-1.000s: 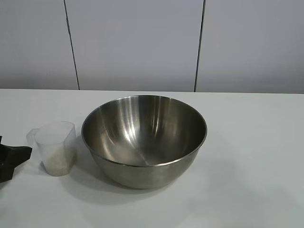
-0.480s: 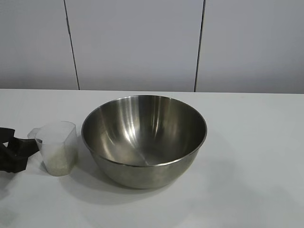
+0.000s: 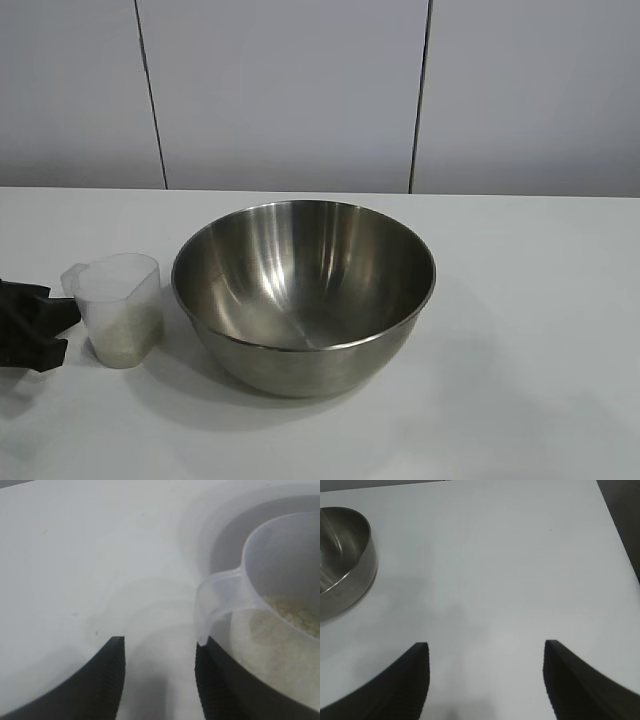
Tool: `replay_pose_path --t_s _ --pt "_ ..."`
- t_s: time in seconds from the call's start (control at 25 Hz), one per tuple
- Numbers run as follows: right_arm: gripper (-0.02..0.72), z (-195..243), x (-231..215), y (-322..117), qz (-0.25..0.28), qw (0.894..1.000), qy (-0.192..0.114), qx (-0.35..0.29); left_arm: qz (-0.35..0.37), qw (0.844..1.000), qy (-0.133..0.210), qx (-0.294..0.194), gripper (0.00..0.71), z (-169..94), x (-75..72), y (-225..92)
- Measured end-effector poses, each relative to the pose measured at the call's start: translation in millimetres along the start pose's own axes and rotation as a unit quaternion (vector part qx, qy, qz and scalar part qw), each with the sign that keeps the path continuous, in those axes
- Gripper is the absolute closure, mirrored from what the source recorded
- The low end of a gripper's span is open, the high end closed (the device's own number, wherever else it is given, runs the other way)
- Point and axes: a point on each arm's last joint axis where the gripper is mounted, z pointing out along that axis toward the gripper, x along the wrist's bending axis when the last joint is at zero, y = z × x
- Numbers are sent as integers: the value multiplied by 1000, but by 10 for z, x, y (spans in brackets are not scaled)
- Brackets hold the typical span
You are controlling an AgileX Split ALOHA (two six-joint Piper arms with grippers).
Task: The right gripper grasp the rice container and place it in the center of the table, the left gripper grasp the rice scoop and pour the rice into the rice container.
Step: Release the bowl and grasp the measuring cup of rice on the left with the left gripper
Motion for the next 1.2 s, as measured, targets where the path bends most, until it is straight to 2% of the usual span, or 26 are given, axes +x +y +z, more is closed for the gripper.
replay_pose_path --t_s 0.16,0.32,0.44,1.2 --pt "251 0 0 0 0 1000 0 0 -5 1000 -6 0 392 0 -10 1" --pt "251 0 0 0 0 1000 0 0 -12 1000 -11 -1 319 0 -20 2" --pt "251 0 0 0 0 1000 0 0 -12 1000 -12 -1 294 0 -21 2" --pt "251 0 0 -1 0 1000 0 0 -4 1000 -6 -28 289 117 46 117"
